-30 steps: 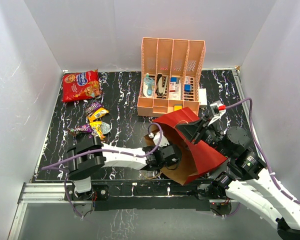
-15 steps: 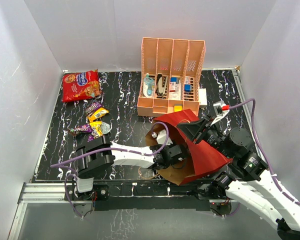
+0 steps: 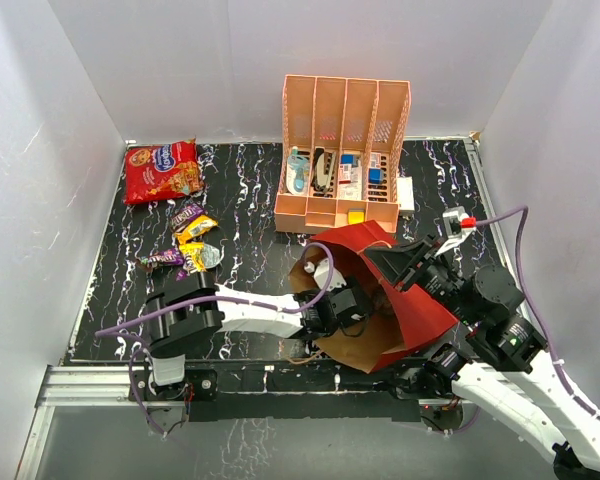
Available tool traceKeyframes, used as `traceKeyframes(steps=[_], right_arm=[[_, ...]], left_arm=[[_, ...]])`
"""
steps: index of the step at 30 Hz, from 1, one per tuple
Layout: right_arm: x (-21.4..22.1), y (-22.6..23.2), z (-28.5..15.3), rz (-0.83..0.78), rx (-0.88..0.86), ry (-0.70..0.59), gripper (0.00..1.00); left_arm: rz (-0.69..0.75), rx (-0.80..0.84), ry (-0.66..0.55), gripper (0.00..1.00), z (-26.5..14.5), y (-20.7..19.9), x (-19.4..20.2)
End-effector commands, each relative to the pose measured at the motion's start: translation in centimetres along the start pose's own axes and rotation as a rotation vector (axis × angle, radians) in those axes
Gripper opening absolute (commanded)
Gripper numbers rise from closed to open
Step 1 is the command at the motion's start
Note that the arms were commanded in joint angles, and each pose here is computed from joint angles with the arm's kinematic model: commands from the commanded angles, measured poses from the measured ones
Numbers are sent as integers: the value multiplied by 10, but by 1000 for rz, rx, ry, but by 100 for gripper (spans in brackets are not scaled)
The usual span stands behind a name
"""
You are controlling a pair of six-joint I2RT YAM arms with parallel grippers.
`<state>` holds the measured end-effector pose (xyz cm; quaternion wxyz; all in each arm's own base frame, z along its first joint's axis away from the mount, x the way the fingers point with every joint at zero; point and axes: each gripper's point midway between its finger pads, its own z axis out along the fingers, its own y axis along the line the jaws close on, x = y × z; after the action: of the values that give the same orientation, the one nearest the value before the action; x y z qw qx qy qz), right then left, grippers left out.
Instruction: Take the snacks out of the paper bag
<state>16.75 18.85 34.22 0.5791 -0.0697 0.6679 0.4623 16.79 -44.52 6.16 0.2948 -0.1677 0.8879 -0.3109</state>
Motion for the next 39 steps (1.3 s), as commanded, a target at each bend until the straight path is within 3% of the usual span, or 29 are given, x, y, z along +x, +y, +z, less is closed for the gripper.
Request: traceKeyframes(steps=[1, 6, 10, 12, 16, 21, 27, 39], right_arm=[[-32, 19, -8, 11, -45, -96, 8], [-37, 26, -9, 17, -62, -98, 8], [-40, 30, -11, 16, -66, -85, 8], [-42, 32, -13, 21, -70, -87, 8], [-41, 32, -16, 26, -68, -85, 8], [-41, 28, -22, 21, -38, -73, 8], [-30, 4, -35, -17, 75, -45, 8], [-19, -23, -50, -66, 175, -54, 8]], left_arm=[[-16, 28, -59, 46, 19, -15, -8], [-26, 5, -83, 47, 47, -16, -11], [5, 95, -187, 51, 61, -28, -34], [-5, 180, -206, 47, 66, -43, -44], [16, 403, -244, 31, 63, -92, -57], [76, 535, -235, 0, 48, -119, -58], [111, 618, -214, 0, 4, -125, -67], [265, 601, -170, 0, -69, -78, -62]])
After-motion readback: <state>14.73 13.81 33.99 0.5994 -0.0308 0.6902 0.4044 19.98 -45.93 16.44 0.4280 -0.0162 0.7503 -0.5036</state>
